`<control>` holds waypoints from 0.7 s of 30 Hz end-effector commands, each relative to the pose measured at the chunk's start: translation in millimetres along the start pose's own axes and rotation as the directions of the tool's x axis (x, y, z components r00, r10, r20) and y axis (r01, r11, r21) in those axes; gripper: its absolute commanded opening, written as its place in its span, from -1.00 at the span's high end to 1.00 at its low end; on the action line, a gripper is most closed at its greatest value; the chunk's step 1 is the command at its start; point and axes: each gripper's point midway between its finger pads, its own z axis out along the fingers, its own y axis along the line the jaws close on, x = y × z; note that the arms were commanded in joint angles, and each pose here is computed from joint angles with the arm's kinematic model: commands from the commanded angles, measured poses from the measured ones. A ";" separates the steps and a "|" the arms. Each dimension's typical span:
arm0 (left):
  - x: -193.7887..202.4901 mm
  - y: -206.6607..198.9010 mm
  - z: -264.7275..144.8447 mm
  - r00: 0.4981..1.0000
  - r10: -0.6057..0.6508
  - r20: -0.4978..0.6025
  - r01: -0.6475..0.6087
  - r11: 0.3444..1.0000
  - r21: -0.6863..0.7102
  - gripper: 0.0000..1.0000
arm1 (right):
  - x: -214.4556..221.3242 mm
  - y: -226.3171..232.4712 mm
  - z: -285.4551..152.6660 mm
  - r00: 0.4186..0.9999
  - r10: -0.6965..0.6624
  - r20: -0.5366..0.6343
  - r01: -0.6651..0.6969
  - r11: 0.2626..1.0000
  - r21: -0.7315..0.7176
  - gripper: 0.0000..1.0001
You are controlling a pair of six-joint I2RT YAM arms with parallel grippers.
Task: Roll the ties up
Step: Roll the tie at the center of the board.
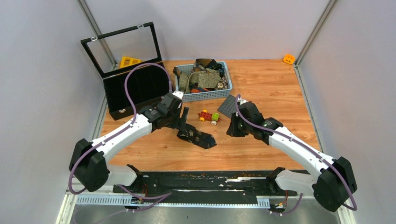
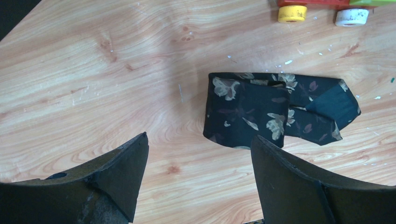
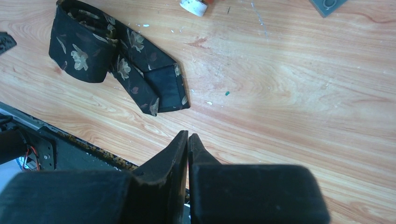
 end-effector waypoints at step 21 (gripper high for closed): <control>36.9 -16.3 70.0 0.985 -0.002 -0.173 0.040 0.975 0.217 -0.48 | 1.9 14.1 3.6 1.000 0.026 -0.006 -0.026 0.997 -0.066 0.88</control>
